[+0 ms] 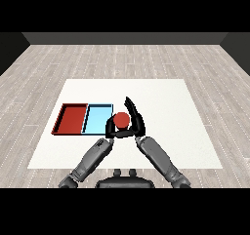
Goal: Pick the red can and put it in the red box
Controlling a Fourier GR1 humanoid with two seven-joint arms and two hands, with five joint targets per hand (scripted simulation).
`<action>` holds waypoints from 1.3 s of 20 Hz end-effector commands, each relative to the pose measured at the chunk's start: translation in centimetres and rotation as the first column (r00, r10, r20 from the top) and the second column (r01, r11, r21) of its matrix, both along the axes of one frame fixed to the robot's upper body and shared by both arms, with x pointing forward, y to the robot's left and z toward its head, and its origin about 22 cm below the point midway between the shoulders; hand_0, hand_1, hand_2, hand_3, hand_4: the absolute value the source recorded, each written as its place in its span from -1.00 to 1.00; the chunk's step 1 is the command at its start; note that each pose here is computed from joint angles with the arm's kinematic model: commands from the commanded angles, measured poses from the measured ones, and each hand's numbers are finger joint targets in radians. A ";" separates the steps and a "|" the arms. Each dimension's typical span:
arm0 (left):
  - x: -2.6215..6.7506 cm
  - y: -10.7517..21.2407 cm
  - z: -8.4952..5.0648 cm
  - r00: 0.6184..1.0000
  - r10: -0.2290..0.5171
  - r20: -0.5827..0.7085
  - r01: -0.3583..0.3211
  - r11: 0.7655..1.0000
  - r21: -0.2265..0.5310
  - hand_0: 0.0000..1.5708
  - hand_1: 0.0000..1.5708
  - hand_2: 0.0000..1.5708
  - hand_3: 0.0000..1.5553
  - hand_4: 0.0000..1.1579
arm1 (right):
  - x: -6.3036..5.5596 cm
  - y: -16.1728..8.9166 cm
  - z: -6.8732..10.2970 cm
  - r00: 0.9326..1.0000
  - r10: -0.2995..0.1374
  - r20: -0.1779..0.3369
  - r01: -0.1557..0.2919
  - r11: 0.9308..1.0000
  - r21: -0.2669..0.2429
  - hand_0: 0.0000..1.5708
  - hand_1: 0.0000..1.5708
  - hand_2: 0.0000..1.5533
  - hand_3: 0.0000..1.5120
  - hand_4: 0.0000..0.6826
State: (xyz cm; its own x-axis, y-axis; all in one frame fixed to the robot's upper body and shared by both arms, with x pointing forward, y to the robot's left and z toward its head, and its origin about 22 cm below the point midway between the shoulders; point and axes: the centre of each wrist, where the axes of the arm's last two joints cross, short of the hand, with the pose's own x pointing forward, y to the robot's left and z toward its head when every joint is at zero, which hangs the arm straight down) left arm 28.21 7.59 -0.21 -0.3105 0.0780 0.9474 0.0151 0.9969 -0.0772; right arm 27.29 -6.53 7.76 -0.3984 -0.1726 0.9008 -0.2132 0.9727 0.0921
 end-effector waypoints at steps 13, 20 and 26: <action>1.57 3.9 0.7 0.993 0.114 0.017 -0.114 0.993 0.009 1.00 1.00 1.00 0.90 0.95 | -3.2 -9.3 0.1 0.999 -0.047 0.024 0.044 0.992 0.121 -1.00 -1.00 -1.00 -1.00 -1.00; 3.71 11.9 3.9 0.971 0.235 0.043 -0.238 0.968 0.084 1.00 1.00 1.00 0.90 0.96 | -6.9 -14.7 0.2 0.994 -0.109 0.008 0.108 0.989 0.099 -1.00 -1.00 -1.00 -1.00 -1.00; 3.90 19.8 5.8 0.938 0.345 0.033 -0.342 0.903 0.259 1.00 1.00 1.00 0.92 0.93 | -5.7 -17.2 -0.8 0.978 -0.198 -0.059 0.202 0.977 0.067 -1.00 -1.00 -1.00 -1.00 -1.00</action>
State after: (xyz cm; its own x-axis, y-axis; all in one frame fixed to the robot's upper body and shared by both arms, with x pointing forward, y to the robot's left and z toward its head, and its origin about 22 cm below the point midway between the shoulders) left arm 32.20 23.46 4.27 -0.3068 -0.1878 0.9331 -0.2755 0.9559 0.1018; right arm 22.35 -22.19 7.25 -0.4021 -0.1744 0.8988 -0.0440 0.9842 0.1713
